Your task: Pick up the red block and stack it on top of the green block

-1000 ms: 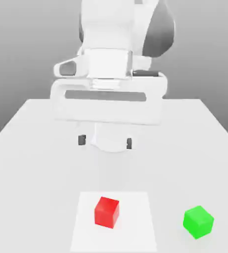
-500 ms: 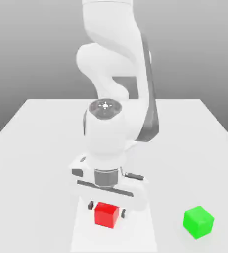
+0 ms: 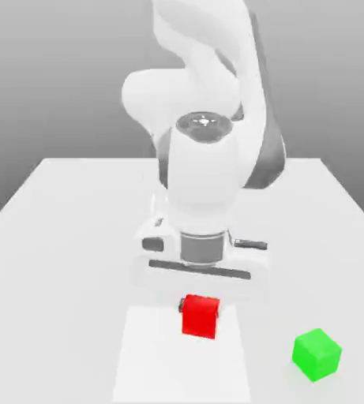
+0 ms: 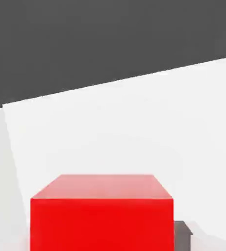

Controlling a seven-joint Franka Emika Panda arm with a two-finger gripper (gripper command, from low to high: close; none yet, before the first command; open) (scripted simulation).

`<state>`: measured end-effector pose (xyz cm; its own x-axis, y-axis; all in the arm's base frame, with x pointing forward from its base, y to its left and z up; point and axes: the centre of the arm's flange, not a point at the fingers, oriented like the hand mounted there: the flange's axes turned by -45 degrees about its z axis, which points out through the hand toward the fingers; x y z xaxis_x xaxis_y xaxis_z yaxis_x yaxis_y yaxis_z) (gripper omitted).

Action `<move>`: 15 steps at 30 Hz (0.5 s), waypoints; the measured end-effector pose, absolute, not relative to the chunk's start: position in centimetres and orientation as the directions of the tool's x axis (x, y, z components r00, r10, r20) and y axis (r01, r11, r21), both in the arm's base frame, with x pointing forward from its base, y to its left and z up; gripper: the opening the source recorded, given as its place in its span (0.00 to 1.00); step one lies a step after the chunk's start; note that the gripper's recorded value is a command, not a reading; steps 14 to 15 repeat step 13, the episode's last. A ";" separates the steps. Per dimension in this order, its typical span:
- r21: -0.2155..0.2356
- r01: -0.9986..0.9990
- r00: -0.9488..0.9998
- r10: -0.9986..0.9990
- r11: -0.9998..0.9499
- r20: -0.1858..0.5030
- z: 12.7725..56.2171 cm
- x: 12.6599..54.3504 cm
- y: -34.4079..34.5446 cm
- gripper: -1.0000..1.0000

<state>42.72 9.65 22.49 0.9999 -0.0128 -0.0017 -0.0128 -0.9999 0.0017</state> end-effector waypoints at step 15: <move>0.000 0.289 0.957 0.289 -0.957 0.001 18.6 42.4 21.4 1.00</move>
